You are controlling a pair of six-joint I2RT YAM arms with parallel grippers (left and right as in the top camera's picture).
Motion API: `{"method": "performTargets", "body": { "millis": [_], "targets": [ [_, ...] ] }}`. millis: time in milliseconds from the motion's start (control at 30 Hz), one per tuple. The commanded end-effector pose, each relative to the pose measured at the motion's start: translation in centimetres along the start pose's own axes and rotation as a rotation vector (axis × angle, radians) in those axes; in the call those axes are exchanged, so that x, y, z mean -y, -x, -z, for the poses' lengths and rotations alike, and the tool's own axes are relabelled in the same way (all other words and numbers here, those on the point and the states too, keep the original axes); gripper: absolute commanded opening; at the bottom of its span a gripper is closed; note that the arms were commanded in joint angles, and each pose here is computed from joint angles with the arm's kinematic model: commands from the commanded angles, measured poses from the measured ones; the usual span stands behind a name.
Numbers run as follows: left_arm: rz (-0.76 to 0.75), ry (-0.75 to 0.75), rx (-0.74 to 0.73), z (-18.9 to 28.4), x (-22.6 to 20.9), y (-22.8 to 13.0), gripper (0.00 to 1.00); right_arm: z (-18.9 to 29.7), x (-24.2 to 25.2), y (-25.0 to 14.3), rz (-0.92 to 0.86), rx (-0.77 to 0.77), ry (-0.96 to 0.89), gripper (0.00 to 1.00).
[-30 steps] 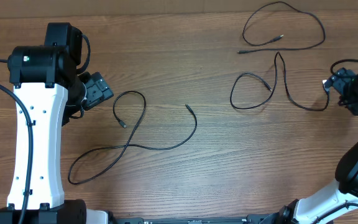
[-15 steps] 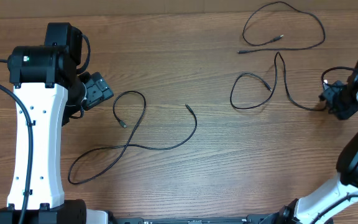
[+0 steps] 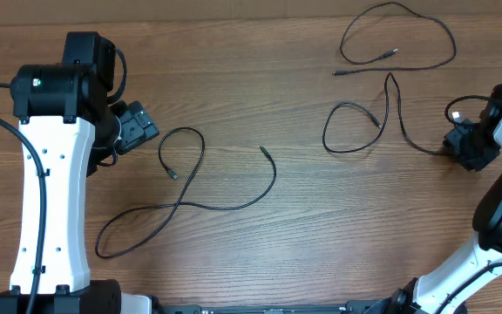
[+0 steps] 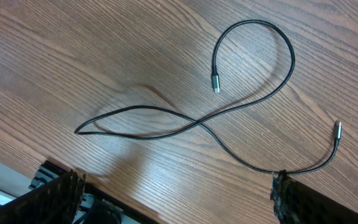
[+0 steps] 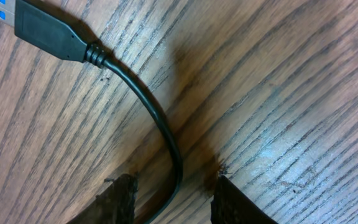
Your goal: Untangle cables
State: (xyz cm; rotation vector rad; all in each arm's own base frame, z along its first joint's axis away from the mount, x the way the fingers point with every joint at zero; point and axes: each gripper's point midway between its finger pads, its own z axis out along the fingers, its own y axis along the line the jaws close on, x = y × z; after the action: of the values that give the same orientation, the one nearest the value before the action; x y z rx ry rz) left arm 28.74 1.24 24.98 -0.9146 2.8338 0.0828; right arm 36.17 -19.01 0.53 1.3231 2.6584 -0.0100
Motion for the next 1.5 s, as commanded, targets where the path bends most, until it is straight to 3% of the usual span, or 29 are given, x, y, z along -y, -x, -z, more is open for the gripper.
{"method": "performTargets", "body": {
  "millis": [0,100,200,433,600,800,1000,1133,1300,1367,1467],
  "targets": [
    [-0.006,0.002,-0.005,-0.2,0.0,-0.1,0.99,-0.7,-0.1,-0.4,-0.003,-0.015,-0.004,0.39],
    [-0.006,0.002,-0.005,-0.2,0.0,0.0,1.00,-1.7,0.2,-1.0,-0.003,-0.043,-0.017,0.39],
    [-0.006,0.002,-0.005,-0.2,0.0,-0.1,1.00,-2.4,0.0,-1.5,-0.004,-0.072,-0.003,0.33],
    [-0.006,0.002,-0.005,-0.2,0.0,-0.1,1.00,-1.8,-1.0,-1.1,-0.006,-0.079,0.041,0.04],
    [-0.006,0.002,-0.005,-0.2,0.0,-0.1,1.00,1.2,-1.4,1.4,-0.020,-0.056,0.049,0.04],
    [-0.006,0.002,-0.005,-0.2,0.0,-0.1,1.00,7.9,-2.5,6.2,-0.025,0.036,0.087,0.04],
    [-0.006,0.002,-0.005,-0.2,0.0,-0.1,1.00,14.4,-4.6,9.6,0.176,0.170,0.153,0.04],
    [-0.006,0.002,-0.005,-0.2,0.0,-0.1,1.00,17.8,-7.3,9.8,0.313,0.208,0.298,0.04],
    [-0.006,0.002,-0.005,-0.2,0.0,-0.1,0.99,21.1,-11.9,7.8,0.423,0.183,0.611,0.04],
    [-0.006,0.002,-0.005,-0.2,0.0,-0.1,1.00,21.6,-13.0,7.0,0.436,0.159,0.680,0.15],
    [-0.006,0.002,-0.005,-0.2,0.0,-0.1,1.00,21.7,-14.4,5.6,0.454,0.119,0.711,0.21]
  ]
}}
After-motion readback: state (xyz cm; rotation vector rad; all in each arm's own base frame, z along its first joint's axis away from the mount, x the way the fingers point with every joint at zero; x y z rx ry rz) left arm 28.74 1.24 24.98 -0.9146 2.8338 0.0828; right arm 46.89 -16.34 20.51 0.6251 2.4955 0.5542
